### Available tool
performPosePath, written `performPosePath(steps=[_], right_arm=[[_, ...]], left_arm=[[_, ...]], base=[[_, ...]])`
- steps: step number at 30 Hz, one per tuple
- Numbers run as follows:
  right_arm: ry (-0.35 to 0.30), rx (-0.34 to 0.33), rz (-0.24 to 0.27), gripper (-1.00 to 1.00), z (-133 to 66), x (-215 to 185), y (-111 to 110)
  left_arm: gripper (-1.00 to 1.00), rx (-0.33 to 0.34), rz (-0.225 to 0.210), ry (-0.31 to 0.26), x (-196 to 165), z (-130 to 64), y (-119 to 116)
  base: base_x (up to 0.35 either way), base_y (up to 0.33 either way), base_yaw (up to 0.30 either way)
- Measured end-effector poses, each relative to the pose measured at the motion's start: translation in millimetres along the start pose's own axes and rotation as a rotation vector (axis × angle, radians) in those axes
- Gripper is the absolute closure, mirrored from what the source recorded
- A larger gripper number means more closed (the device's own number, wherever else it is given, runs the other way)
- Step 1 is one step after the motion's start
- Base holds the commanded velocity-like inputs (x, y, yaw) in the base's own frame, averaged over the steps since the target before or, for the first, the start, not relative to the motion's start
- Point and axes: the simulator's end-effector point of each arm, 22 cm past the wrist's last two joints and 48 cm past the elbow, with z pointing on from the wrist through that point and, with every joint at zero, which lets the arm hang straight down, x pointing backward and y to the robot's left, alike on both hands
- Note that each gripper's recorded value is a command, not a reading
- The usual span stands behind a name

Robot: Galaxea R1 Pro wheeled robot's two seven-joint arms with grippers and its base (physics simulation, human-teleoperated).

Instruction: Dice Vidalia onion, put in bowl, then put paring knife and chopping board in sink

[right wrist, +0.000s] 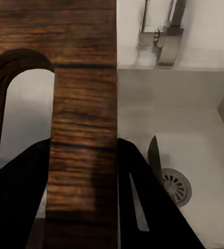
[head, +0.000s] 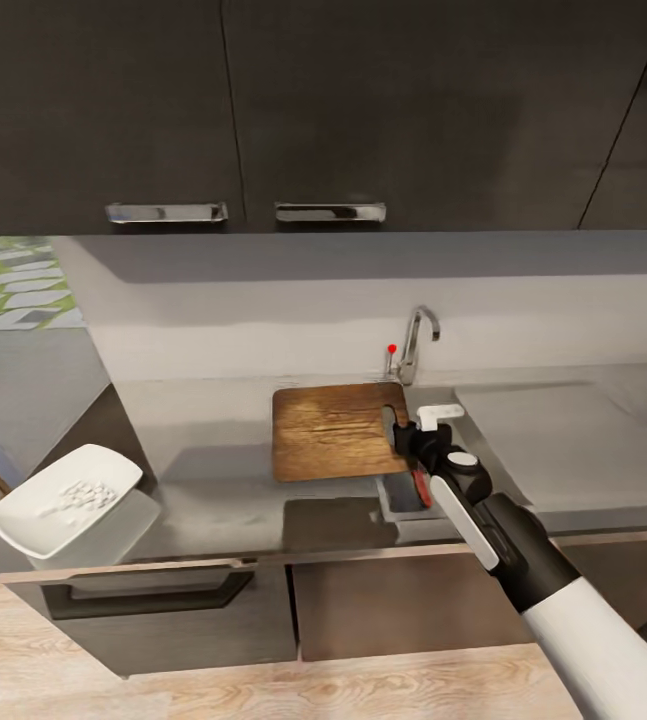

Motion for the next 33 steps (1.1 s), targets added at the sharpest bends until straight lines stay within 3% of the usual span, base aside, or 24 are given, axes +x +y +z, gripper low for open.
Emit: performPosePath(steps=[4, 7, 8, 10, 13, 17, 18, 19, 22, 26, 29, 33], right_arm=[[0.062, 0.055, 0.017, 1.0, 10.2, 26, -23], [0.109, 0.195, 0.146, 1.0, 15.1, 42, -82], [0.123, 0.219, 0.209, 1.0, 15.9, 48, -83], [0.143, 0.289, 0.251, 1.0, 13.2, 56, -90], [0.168, 0.396, 0.268, 1.0, 5.5, 66, -108], [0.253, 0.457, 0.268, 1.0, 6.5, 100, -114], [0.272, 0.485, 0.245, 1.0, 6.7, 104, -120], [0.277, 0.492, 0.262, 1.0, 10.2, 103, -119], [0.268, 0.553, 0.24, 1.0, 10.2, 88, -133], [0.262, 0.594, 0.248, 1.0, 14.7, 70, -144], [0.267, 0.602, 0.284, 1.0, 22.1, 55, -148], [0.25, 0.669, 0.346, 1.0, 21.7, 42, -162]], left_arm=[[-1.0, 0.0, 0.0, -0.005, -2, -0.1, 0], [-1.0, -0.001, 0.001, -0.003, -1, 0.0, 1], [-1.0, -0.001, 0.0, -0.003, -1, 0.0, 1], [-1.0, 0.0, 0.0, -0.003, -2, 0.0, 1], [-1.0, 0.0, 0.0, -0.004, -2, 0.1, 1], [-1.0, -0.001, 0.0, -0.003, -2, 0.0, 1], [-1.0, -0.001, 0.0, -0.004, -1, 0.0, 1], [-1.0, -0.001, 0.0, -0.002, -1, 0.0, 1], [-1.0, -0.001, 0.0, -0.001, 0, 0.0, 1], [-1.0, 0.0, -0.001, 0.0, 0, 0.1, 0], [-1.0, 0.0, -0.001, 0.002, 1, 0.1, 0], [-1.0, 0.0, -0.001, 0.003, 1, 0.1, 0]], base=[[0.0, -0.009, 0.0], [0.0, -0.001, 0.0], [0.0, 0.0, 0.0], [0.0, 0.0, 0.0], [0.0, 0.0, 0.0], [0.0, 0.0, 0.0], [0.0, 0.0, 0.0], [0.0, 0.0, 0.0], [0.0, 0.0, 0.0], [0.0, 0.0, 0.0], [0.0, 0.0, 0.0], [0.0, 0.0, 0.0]])
